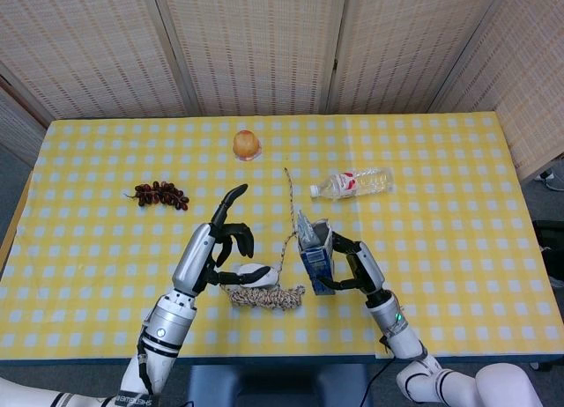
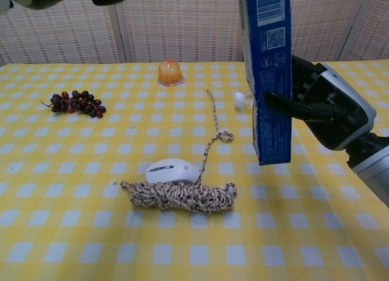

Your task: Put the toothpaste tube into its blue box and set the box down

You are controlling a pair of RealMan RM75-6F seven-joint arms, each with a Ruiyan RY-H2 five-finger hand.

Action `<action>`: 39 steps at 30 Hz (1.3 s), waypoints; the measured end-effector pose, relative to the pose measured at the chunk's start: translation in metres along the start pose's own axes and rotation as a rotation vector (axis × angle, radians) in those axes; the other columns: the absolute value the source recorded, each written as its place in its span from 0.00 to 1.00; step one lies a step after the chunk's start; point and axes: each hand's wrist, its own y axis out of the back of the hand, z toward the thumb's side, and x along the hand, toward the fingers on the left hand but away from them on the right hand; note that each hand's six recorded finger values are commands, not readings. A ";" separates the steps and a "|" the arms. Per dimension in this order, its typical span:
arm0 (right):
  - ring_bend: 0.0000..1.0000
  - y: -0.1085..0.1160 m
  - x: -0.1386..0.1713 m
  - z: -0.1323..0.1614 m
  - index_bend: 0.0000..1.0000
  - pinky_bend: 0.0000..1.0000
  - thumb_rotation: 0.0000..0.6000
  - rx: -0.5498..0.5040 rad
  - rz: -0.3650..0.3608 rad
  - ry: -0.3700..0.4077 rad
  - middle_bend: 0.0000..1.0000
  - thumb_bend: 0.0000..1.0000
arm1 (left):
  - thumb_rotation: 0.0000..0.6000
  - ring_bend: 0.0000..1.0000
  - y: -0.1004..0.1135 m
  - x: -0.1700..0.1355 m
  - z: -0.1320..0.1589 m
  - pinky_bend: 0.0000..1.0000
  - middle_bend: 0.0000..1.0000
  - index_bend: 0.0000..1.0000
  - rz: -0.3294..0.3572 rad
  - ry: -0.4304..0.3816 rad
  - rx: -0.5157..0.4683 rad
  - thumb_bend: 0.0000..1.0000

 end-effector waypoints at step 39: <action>0.41 0.132 0.058 0.026 0.48 0.47 1.00 1.033 0.212 -0.370 0.39 0.25 | 1.00 0.02 0.103 -0.047 -0.132 0.02 0.10 0.12 0.029 0.112 0.925 0.18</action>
